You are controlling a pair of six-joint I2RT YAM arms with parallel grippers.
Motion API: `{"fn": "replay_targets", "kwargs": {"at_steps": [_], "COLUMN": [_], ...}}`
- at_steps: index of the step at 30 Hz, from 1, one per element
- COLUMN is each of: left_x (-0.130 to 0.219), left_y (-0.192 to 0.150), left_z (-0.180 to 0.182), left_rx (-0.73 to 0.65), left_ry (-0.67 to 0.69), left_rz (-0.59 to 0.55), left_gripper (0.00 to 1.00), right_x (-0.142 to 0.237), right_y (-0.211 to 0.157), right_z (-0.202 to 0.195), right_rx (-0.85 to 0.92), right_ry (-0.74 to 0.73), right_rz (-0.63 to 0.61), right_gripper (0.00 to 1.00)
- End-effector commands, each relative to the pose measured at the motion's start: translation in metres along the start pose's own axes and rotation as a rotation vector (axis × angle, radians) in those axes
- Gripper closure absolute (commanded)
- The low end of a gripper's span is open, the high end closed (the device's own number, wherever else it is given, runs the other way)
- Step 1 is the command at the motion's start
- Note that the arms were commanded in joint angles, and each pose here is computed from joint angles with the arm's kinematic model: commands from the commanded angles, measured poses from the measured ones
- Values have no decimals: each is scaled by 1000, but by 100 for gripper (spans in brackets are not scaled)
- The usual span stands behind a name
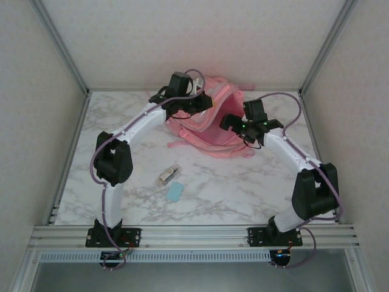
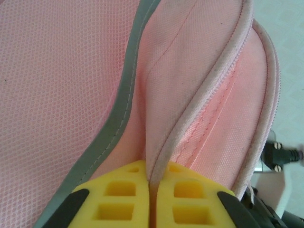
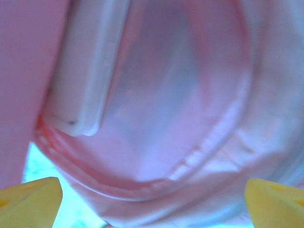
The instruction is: Pack books, pencil case, and school supplies into a backpack
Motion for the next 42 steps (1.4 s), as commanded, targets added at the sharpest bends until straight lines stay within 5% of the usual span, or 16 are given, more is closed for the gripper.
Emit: {"fn": "replay_targets", "kwargs": {"at_steps": [1, 4, 7, 19, 31, 34, 38, 42], "left_x": [13, 35, 59, 84, 29, 22, 20, 27], "left_y": [9, 10, 9, -19, -19, -22, -23, -30], "left_z": [-21, -13, 7, 132, 201, 210, 212, 202], "left_rx": [-38, -39, -22, 217, 393, 397, 391, 381], "left_ry": [-45, 22, 110, 355, 272, 293, 287, 277], "left_rz": [-28, -70, -127, -208, -197, -185, -187, -194], "left_gripper": [54, 28, 20, 21, 31, 44, 99, 100], "right_x": [18, 30, 34, 12, -20, -27, -40, -58], "right_y": [-11, -15, -19, -58, -69, -69, -67, -57], "right_z": [-39, -40, -34, -34, -45, -46, -47, -41], "right_rx": [42, 51, 40, -63, -114, -117, -122, -111], "right_ry": [-230, -200, -132, -32, -28, -31, -41, -58], "right_rz": [-30, -41, -11, 73, 110, 101, 83, 48], "right_gripper": [1, 1, 1, 2, 3, 3, 4, 8]}}
Point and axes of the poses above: each hand's point on the last joint's axis, 136 mm out from that joint toward the fingers, its own x axis back along the fingers, its own z axis along the line the jaws close on, y = z × x, the point moved 8 cm from there along x, back along the fingers, and after that the axes turned 15 degrees about -x, right-handed, at the moved point
